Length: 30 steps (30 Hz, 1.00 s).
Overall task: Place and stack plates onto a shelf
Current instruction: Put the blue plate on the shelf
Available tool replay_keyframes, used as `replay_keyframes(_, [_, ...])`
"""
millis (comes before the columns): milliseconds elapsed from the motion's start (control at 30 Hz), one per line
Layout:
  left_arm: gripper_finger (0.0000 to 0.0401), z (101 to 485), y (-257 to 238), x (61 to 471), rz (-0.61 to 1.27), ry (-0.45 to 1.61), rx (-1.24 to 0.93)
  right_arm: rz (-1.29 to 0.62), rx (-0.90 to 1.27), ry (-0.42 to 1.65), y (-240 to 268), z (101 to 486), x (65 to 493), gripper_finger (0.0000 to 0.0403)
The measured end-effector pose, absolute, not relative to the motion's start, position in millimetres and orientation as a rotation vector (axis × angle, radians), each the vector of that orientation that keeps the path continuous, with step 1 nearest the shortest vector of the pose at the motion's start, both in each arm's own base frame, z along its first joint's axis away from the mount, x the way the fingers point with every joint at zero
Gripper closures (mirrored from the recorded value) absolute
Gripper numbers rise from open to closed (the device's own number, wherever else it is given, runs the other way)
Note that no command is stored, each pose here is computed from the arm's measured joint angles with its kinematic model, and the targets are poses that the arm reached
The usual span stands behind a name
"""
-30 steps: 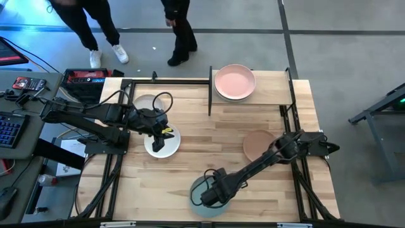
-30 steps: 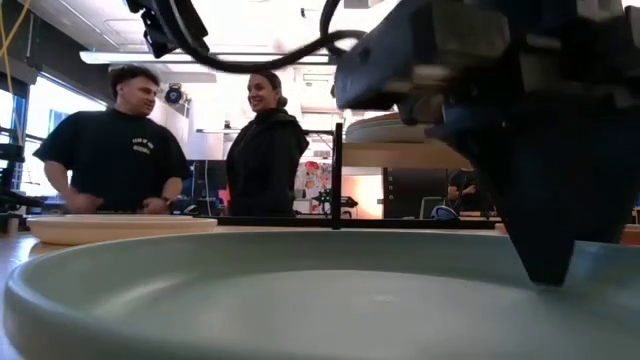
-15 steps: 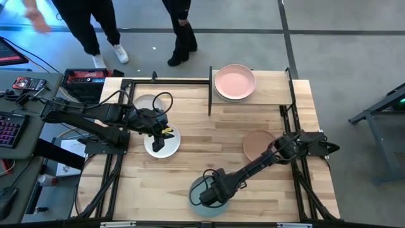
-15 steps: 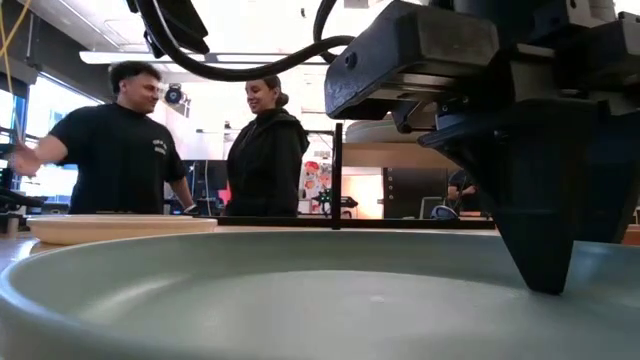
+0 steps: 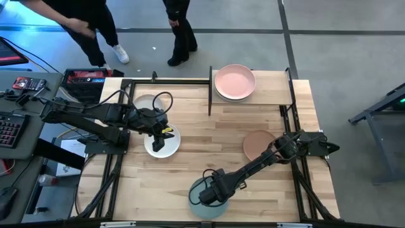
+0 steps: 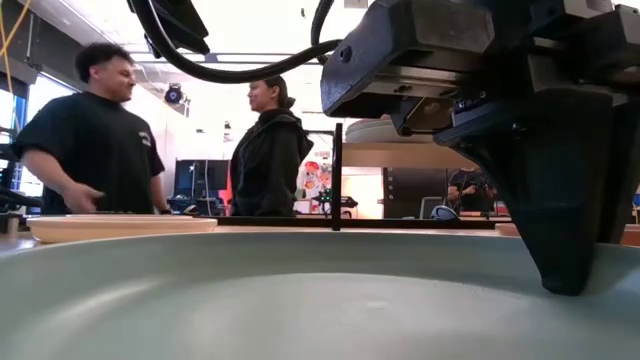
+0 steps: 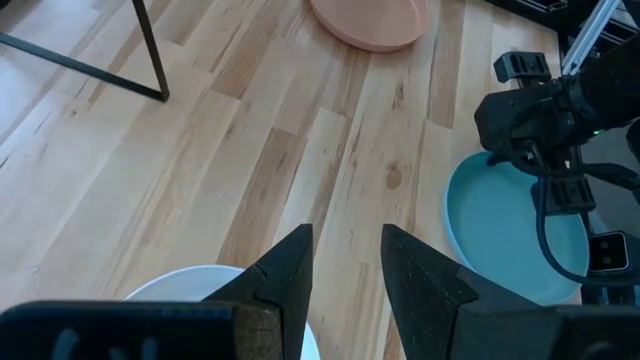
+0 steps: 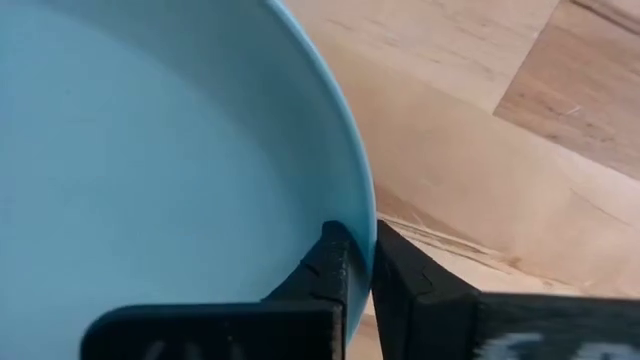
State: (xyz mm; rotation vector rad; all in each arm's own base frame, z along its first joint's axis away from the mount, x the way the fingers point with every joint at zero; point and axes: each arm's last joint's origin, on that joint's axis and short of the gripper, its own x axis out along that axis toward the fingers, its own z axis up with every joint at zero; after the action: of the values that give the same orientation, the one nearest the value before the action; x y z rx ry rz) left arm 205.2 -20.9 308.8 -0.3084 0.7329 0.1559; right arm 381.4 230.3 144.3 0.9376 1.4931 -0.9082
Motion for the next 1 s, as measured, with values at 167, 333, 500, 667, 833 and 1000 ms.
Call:
replay_keyframes(167, [0.029,309,-21,205,0.156,0.733,-0.308,-0.915,0.947,1.469,229,154,379,0.0401])
replay_keyframes(333, [0.029,309,-21,205,0.155,0.733,-0.308,-0.919,0.958,1.406,221,178,376,0.0403])
replay_keyframes(500, [0.029,309,-21,205,0.155,0.733,-0.307,-0.931,0.961,1.371,211,198,373,0.0402])
replay_keyframes(667, [0.029,309,-21,205,0.155,0.733,-0.307,-0.956,0.948,1.345,200,217,367,0.0402])
replay_keyframes(833, [0.029,309,-21,205,0.155,0.733,-0.307,-0.973,0.938,1.297,188,241,358,0.0402])
replay_keyframes(1000, [0.029,309,-21,205,0.147,0.733,-0.287,-0.998,0.91,1.251,168,269,346,0.0402])
